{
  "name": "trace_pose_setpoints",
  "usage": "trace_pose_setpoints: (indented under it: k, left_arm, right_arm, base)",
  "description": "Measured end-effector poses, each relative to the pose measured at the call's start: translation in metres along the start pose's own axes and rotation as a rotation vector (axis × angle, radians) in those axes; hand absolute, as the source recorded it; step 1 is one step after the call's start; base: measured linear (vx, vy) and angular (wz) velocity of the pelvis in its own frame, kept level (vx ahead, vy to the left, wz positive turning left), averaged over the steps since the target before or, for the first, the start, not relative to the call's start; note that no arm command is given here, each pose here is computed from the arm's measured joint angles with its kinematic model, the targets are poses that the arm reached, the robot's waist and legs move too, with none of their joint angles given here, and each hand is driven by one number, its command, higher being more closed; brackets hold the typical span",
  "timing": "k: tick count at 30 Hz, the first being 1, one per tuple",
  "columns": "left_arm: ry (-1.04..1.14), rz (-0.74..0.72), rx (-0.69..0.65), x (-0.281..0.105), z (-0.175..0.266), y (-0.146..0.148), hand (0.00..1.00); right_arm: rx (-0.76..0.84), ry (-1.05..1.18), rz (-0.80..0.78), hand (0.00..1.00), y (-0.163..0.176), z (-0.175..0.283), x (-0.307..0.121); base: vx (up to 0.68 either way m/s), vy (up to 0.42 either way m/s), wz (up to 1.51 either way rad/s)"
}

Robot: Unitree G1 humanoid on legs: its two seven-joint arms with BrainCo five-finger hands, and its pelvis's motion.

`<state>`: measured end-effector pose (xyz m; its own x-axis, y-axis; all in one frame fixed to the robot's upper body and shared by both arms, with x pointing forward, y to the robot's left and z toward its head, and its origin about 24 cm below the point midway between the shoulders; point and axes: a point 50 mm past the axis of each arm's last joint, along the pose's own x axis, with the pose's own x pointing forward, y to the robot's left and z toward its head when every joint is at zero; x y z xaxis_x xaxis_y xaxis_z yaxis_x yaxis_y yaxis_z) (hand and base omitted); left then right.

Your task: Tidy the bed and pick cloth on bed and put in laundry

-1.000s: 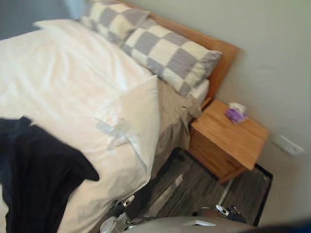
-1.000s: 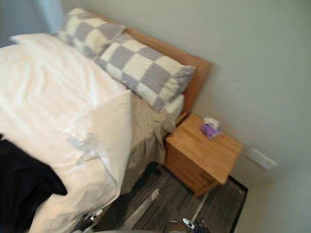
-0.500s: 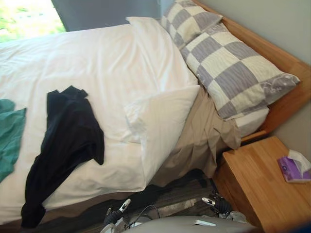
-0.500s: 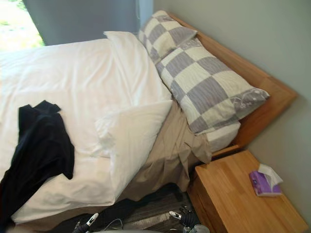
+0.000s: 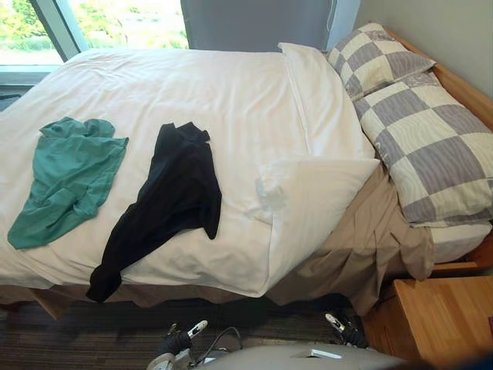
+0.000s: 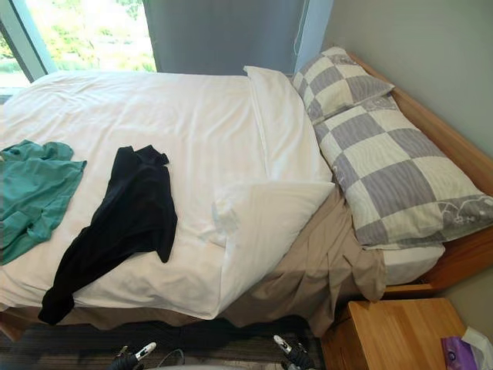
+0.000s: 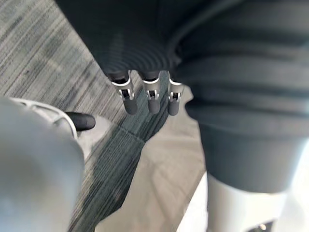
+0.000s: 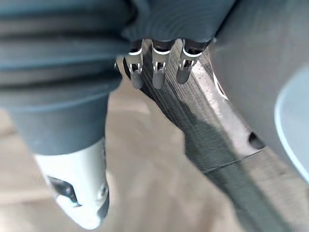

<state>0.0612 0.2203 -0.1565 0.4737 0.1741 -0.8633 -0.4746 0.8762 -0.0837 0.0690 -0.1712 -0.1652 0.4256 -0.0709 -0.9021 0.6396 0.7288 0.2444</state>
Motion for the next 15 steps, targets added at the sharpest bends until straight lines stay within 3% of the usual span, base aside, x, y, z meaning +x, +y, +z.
trace_pose_setpoints:
  k: [8, 11, 15]
  left_arm:
    - [0.103, -0.003, 0.036, -0.001, -0.014, 0.002, 0.00]
    - [0.134, -0.009, 0.040, -0.002, -0.017, 0.001, 0.00]
    - [0.134, -0.026, 0.049, -0.005, -0.020, -0.001, 0.00]
  right_arm:
    - [0.174, -0.216, -0.313, 0.00, -0.018, 0.024, -0.007]
    - [0.240, -0.440, -0.360, 0.00, -0.018, 0.076, -0.019]
    - [0.146, -0.822, -0.378, 0.00, -0.029, 0.164, -0.066]
  base:
    - [0.08, -0.045, -0.13]
    - [0.04, -0.101, -0.23]
    - [0.01, -0.113, -0.13]
